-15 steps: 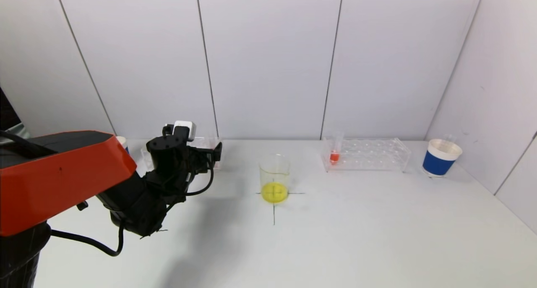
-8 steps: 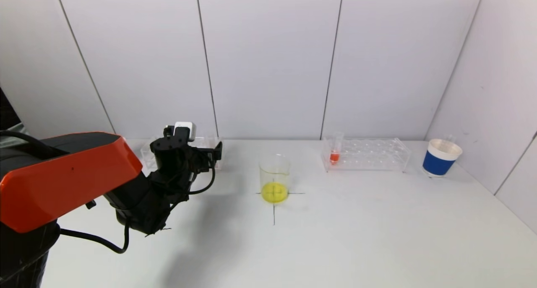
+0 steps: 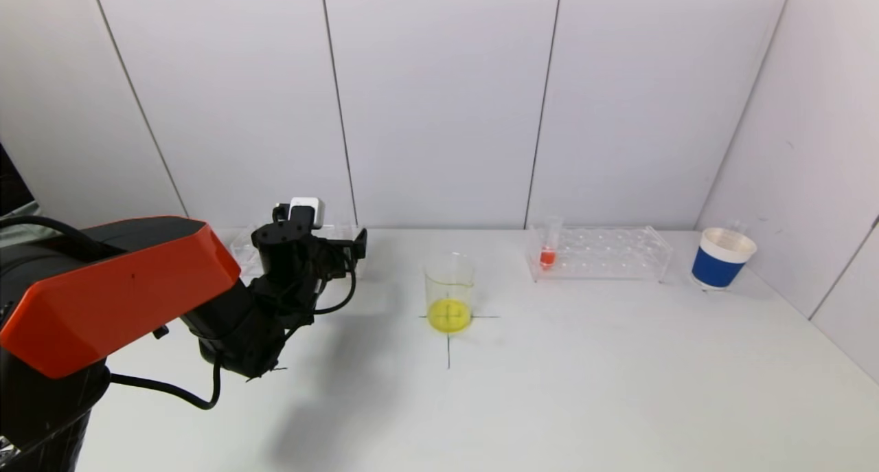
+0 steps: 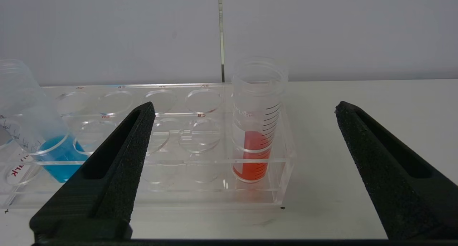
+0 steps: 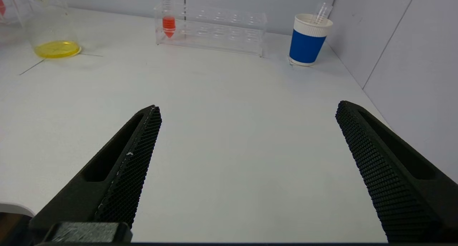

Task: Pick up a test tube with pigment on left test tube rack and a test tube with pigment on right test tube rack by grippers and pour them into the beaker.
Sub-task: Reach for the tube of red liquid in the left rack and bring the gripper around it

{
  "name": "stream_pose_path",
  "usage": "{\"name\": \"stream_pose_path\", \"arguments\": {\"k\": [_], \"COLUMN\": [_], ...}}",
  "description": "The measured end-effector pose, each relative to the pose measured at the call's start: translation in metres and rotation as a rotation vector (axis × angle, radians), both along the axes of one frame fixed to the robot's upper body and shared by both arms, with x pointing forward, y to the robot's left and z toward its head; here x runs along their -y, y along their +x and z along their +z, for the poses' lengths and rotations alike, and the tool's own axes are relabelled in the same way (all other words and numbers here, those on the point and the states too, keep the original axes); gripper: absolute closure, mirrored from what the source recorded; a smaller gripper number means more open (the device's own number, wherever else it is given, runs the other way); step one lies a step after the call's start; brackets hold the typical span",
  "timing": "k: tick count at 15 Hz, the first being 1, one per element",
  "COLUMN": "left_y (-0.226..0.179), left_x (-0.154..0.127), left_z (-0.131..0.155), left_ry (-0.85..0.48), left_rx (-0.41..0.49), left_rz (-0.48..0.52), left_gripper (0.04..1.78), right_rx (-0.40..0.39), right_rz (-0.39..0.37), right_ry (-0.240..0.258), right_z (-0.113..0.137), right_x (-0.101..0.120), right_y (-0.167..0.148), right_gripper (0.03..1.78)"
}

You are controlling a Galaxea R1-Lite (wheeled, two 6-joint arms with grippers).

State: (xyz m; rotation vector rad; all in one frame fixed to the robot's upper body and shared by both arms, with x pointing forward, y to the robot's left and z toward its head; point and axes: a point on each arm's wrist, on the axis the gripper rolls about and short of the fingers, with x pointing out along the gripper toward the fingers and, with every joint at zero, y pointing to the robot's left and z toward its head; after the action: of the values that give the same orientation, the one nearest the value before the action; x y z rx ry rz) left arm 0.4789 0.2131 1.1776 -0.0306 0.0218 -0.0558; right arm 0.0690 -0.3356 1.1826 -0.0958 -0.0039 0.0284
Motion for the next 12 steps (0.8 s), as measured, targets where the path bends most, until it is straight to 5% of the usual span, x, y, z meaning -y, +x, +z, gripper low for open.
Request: {"name": "stream_pose_path", "arguments": {"k": [12], "left_y": [0.012], "left_x": [0.000], "left_z": [0.003], "left_ry": [-0.007], "left_rx": [0.027], "left_rz": [0.006], "left_gripper": [0.06], "right_rx": [0.000], "right_rz": [0.000], "right_ry": [0.000], "right_z": [0.000], "right_x": [0.000], "right_y": [0.000], "right_gripper": [0.04]}}
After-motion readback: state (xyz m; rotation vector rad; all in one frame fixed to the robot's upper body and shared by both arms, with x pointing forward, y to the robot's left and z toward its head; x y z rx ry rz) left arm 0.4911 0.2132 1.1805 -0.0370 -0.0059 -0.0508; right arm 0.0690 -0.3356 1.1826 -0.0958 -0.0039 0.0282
